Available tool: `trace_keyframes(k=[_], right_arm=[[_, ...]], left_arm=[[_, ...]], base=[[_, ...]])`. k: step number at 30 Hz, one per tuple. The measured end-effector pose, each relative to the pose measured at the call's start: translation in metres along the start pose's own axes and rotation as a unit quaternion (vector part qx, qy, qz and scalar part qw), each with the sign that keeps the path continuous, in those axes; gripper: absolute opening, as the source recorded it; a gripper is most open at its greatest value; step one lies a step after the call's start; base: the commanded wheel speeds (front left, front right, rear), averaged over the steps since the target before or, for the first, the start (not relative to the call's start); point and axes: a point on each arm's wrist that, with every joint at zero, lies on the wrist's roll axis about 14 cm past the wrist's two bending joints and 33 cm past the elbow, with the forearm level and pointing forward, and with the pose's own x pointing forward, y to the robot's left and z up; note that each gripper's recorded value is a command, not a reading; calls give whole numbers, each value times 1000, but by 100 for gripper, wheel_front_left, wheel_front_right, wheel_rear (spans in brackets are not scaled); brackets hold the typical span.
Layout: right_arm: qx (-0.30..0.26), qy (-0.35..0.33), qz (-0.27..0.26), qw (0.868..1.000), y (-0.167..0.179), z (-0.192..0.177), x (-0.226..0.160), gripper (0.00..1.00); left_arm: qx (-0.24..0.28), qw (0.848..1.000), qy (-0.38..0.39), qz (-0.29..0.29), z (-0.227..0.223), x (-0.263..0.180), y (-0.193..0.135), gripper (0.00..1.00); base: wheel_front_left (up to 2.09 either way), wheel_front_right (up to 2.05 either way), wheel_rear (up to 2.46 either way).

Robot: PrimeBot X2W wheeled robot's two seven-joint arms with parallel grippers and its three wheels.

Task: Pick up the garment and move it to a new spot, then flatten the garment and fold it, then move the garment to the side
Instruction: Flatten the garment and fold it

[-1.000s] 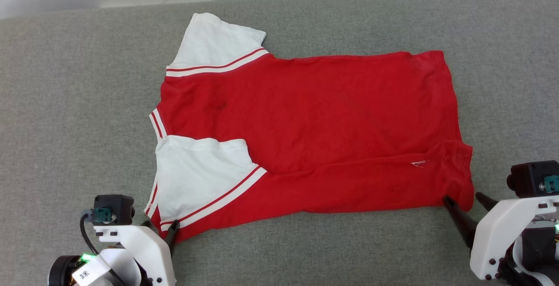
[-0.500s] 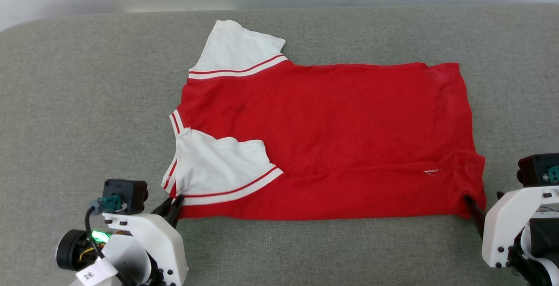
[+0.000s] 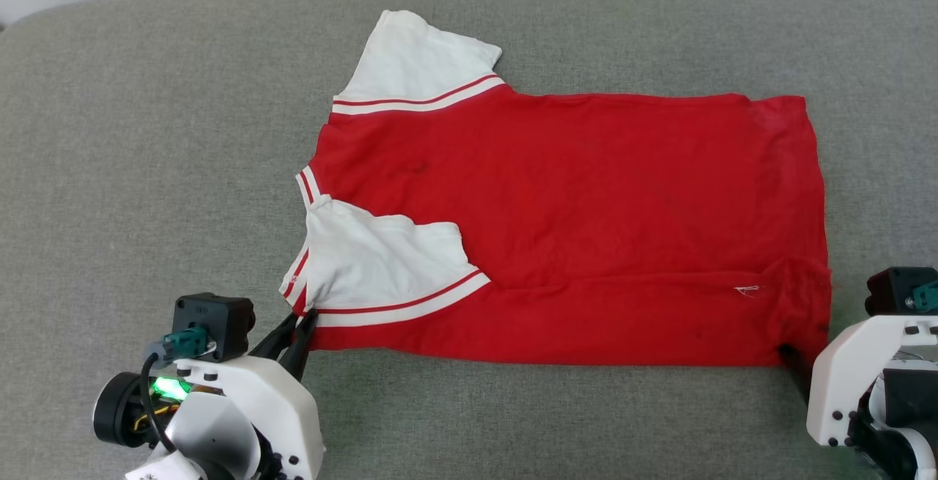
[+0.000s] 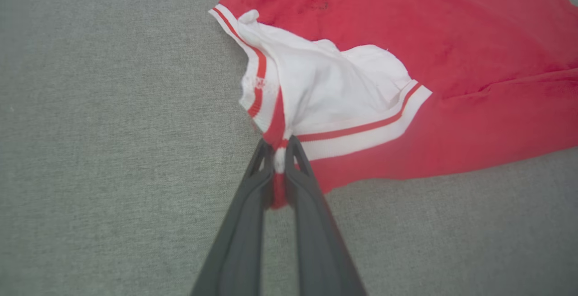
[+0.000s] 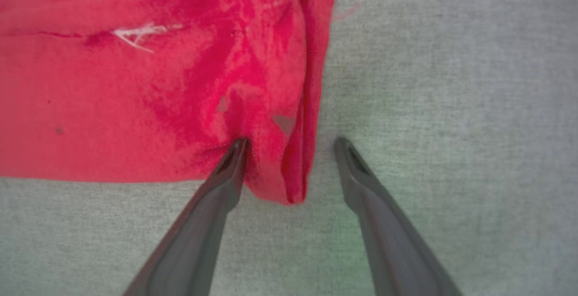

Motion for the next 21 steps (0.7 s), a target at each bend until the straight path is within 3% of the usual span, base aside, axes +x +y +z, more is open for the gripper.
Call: trace_keyframes(k=[5, 6, 7, 8, 9, 21], right_arm=[[-6, 12, 5, 1000, 2, -3, 10, 100], [-7, 14, 5, 1000, 2, -4, 11, 91], [-9, 15, 6, 1000, 3, -5, 12, 79], [-10, 15, 8, 1000, 4, -4, 13, 21], [-12, 14, 9, 1000, 4, -3, 13, 0], [-4, -47, -4, 999, -15, 3, -31, 0]], left_arm=[[-8, 1000, 25, 5, -13, 5, 5, 0], [-9, 1000, 29, 6, -15, 5, 7, 0], [-9, 999, 31, 8, -17, 6, 8, 0], [-10, 999, 33, 8, -18, 6, 9, 0], [-12, 999, 36, 8, -20, 5, 9, 0], [-18, 998, 54, 14, -40, -33, 13, 0]], base=[[0, 0, 0], [0, 0, 0], [0, 0, 0], [0, 0, 0], [0, 0, 0], [0, 0, 0]])
